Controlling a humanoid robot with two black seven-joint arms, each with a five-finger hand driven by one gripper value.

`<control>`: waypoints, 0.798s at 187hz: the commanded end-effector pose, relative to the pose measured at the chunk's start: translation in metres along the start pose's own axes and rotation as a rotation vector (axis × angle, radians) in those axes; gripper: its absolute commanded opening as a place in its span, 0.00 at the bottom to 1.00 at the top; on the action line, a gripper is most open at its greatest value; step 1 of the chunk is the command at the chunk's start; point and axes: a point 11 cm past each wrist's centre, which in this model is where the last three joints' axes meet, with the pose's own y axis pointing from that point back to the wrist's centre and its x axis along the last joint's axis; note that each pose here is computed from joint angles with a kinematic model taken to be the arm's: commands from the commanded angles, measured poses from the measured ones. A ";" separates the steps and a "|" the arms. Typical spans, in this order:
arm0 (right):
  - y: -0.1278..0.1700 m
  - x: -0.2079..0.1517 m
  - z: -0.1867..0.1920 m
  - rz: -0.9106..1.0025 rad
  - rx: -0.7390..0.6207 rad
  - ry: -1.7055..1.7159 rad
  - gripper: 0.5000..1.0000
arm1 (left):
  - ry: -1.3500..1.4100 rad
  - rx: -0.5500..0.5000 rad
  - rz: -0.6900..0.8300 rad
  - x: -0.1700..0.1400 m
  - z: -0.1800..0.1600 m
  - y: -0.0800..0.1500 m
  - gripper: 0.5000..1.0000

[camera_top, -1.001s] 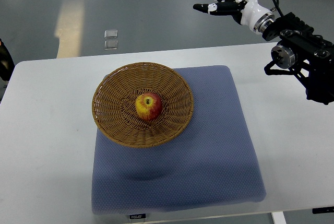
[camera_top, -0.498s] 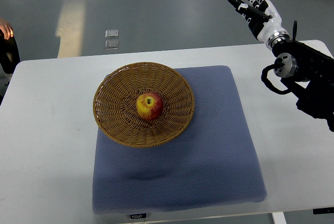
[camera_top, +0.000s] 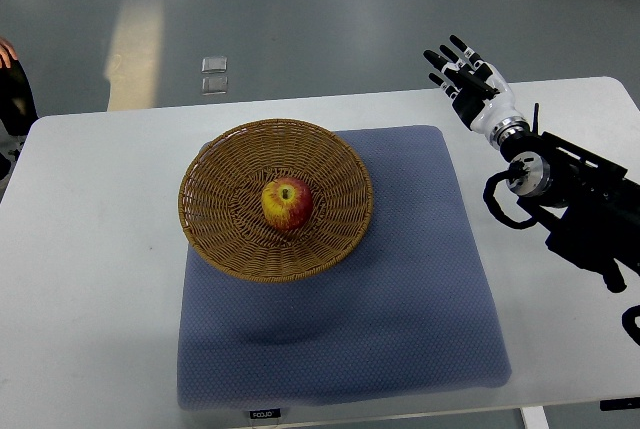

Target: Place red apple in basket with right hand

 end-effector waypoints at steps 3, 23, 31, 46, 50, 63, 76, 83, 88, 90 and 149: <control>0.001 0.000 0.004 -0.006 -0.007 0.003 0.85 | 0.000 0.000 0.000 0.000 0.000 0.000 1.00; 0.002 0.000 0.005 -0.005 0.004 0.002 0.85 | 0.000 0.000 0.000 0.000 0.000 0.000 1.00; 0.004 0.002 0.006 -0.003 0.014 0.000 0.85 | 0.000 0.000 0.000 0.000 0.000 0.000 1.00; 0.005 -0.002 0.012 -0.007 0.033 -0.007 0.85 | 0.000 0.000 0.000 0.000 0.000 0.000 1.00; 0.005 -0.004 0.014 -0.010 0.031 -0.012 0.85 | 0.000 0.000 0.000 0.000 0.000 0.000 1.00; 0.005 -0.007 0.018 -0.013 0.025 -0.017 0.85 | 0.000 0.000 0.000 0.000 0.000 0.000 1.00; 0.005 -0.008 0.019 -0.014 0.024 -0.018 0.85 | 0.000 -0.001 0.000 0.000 0.000 0.000 1.00; 0.006 -0.007 0.019 -0.013 0.025 -0.018 0.85 | 0.000 0.000 0.000 0.000 0.000 0.000 1.00; 0.006 -0.007 0.019 -0.012 0.025 -0.018 0.85 | 0.000 0.000 0.000 0.000 0.000 0.000 1.00; 0.006 -0.007 0.019 -0.012 0.025 -0.018 0.85 | 0.000 0.000 -0.002 -0.001 0.000 0.000 1.00; 0.006 -0.008 0.021 -0.005 0.038 -0.039 0.84 | 0.000 0.000 0.000 0.000 0.000 0.000 1.00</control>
